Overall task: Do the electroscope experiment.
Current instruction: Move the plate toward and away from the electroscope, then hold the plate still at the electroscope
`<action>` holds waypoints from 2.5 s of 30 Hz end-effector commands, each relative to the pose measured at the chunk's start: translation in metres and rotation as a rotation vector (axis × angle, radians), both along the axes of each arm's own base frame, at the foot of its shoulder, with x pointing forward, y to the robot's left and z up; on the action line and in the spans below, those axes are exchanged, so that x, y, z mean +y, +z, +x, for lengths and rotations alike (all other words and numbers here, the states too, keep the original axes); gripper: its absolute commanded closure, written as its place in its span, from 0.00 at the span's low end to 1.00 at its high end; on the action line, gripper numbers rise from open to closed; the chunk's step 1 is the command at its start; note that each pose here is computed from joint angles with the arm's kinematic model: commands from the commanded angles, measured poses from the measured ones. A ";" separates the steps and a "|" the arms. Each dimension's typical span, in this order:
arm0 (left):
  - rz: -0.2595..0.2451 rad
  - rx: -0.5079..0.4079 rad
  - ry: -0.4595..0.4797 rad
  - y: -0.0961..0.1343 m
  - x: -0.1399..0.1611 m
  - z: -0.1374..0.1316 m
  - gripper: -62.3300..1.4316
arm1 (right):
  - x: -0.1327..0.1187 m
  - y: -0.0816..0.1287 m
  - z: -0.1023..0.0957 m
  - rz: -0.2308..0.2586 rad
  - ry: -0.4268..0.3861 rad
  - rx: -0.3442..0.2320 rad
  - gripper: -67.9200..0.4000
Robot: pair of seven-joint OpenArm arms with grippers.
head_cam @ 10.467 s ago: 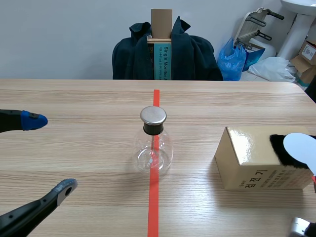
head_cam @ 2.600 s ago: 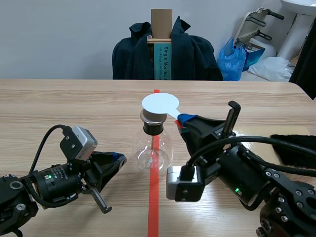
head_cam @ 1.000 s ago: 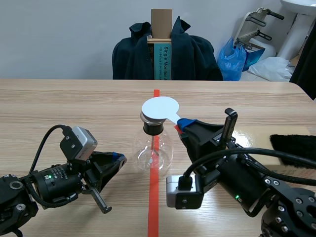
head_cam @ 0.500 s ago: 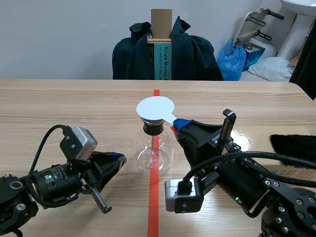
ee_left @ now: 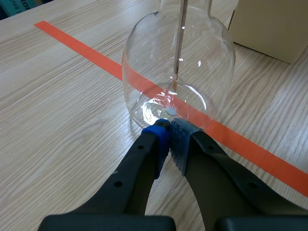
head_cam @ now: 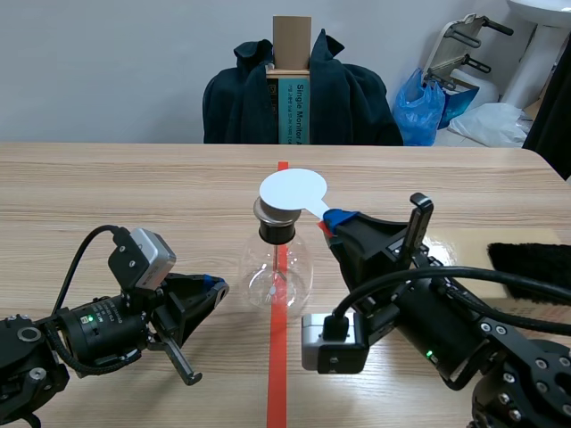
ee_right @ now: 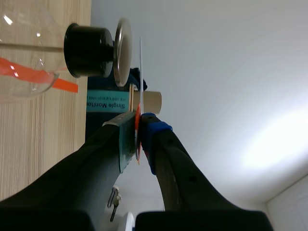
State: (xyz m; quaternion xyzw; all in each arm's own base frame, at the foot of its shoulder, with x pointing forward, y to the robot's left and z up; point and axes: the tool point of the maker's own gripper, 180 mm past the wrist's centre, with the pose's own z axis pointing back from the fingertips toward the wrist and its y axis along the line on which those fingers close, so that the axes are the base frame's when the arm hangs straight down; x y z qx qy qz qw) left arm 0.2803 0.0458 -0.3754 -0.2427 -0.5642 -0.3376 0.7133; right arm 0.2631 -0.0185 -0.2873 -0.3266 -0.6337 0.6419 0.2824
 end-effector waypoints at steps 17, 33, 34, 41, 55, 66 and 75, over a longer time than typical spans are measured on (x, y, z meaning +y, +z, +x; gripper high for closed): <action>-0.026 -0.031 0.005 0.011 -0.003 0.006 0.93 | -0.051 0.015 0.032 0.025 -0.311 -0.051 0.98; -0.026 -0.031 0.005 0.011 -0.003 0.006 0.93 | -0.018 0.013 0.015 0.011 -0.107 -0.043 0.98; -0.026 -0.031 0.005 0.011 -0.003 0.006 0.93 | -0.015 0.012 0.013 0.009 -0.090 -0.043 0.98; -0.027 -0.031 0.005 0.011 -0.003 0.006 0.93 | -0.003 0.011 0.004 0.003 -0.002 -0.040 0.98; -0.027 -0.031 0.005 0.011 -0.003 0.006 0.93 | 0.002 0.011 0.001 0.000 0.030 -0.039 0.98; -0.027 -0.031 0.005 0.011 -0.003 0.006 0.93 | 0.002 0.011 0.001 0.000 0.030 -0.039 0.98; -0.027 -0.031 0.005 0.011 -0.003 0.006 0.93 | 0.002 0.011 0.001 0.000 0.030 -0.039 0.98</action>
